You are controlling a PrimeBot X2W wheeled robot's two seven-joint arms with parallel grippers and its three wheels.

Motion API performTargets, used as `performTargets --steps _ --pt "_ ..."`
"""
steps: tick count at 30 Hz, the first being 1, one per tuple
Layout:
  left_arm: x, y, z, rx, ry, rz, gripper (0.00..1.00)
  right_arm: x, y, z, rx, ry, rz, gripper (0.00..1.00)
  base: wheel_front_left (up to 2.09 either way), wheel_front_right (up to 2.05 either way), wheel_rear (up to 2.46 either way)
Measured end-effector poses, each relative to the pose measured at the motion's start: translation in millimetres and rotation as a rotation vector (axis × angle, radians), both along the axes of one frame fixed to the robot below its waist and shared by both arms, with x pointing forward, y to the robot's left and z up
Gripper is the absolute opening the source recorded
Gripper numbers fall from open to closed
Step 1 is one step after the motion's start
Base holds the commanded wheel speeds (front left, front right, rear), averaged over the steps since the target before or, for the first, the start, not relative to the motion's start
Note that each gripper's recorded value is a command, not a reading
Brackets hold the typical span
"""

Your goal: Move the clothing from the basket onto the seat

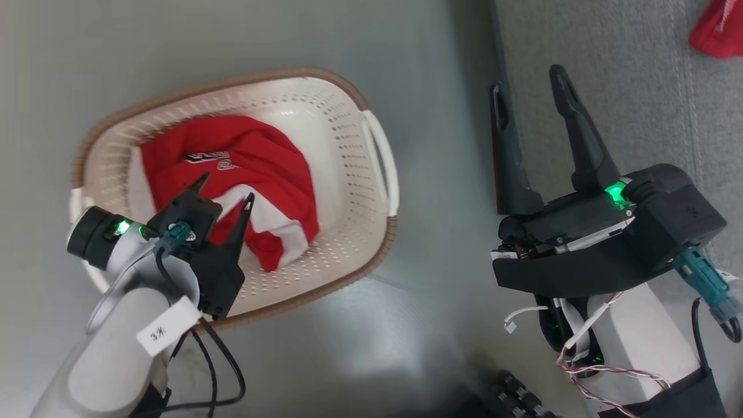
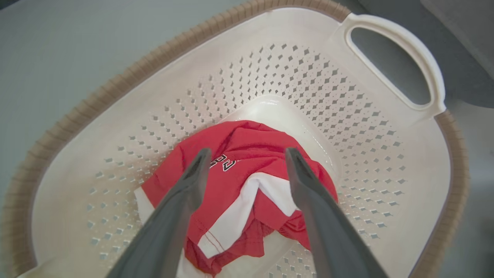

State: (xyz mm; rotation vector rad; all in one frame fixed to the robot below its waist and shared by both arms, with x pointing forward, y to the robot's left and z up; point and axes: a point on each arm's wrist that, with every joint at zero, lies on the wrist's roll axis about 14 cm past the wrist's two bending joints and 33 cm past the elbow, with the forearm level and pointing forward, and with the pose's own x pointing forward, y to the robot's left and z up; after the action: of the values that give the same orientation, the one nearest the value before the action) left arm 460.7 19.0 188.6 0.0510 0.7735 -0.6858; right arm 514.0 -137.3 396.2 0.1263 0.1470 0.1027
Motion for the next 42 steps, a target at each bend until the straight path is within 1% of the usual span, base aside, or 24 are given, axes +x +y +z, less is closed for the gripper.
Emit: performTargets --steps 6,15,20,26,31,32,33,34,35,42 --pt "-8.5 -13.8 -34.7 0.012 0.084 -0.046 1.0 -3.4 -12.0 -19.8 -0.02 0.035 -0.033 1.0 0.0 0.0 0.0" --pt "-24.7 -23.4 -75.7 0.051 0.191 -0.117 1.0 -9.4 -25.4 -42.7 -0.033 0.084 -0.068 1.0 0.0 0.0 0.0" --pt "-28.6 -25.8 -91.7 0.074 0.232 -0.133 1.0 -13.6 -28.6 -51.1 -0.039 0.103 -0.076 1.0 0.0 0.0 0.0" --pt "-40.3 -22.6 -112.1 0.114 0.316 -0.141 1.0 -17.9 -33.4 -58.2 -0.048 0.121 -0.087 1.0 0.0 0.0 0.0" --pt "-42.7 -28.8 -118.0 0.107 0.36 -0.126 1.0 -18.2 -37.5 -60.7 -0.054 0.126 -0.097 1.0 0.0 0.0 0.0" --pt "-43.5 -29.3 -119.0 0.109 0.368 -0.124 0.66 -17.8 -37.8 -60.2 -0.055 0.123 -0.097 1.0 0.0 0.0 0.0" --pt "-43.7 -29.5 -119.9 0.114 0.374 -0.125 0.36 -17.7 -38.2 -60.5 -0.056 0.124 -0.098 1.0 0.0 0.0 0.0" --pt "-42.8 -30.3 -120.0 0.113 0.375 -0.124 0.11 -17.9 -38.8 -60.9 -0.055 0.125 -0.1 1.0 0.0 0.0 0.0" --pt "-42.4 -31.0 -120.2 0.115 0.379 -0.124 0.0 -18.4 -39.2 -61.8 -0.055 0.129 -0.101 1.0 0.0 0.0 0.0" --pt "-43.0 -37.6 -117.2 0.111 0.391 -0.123 0.0 -17.4 -38.9 -62.8 -0.054 0.126 -0.101 1.0 0.0 0.0 0.0"
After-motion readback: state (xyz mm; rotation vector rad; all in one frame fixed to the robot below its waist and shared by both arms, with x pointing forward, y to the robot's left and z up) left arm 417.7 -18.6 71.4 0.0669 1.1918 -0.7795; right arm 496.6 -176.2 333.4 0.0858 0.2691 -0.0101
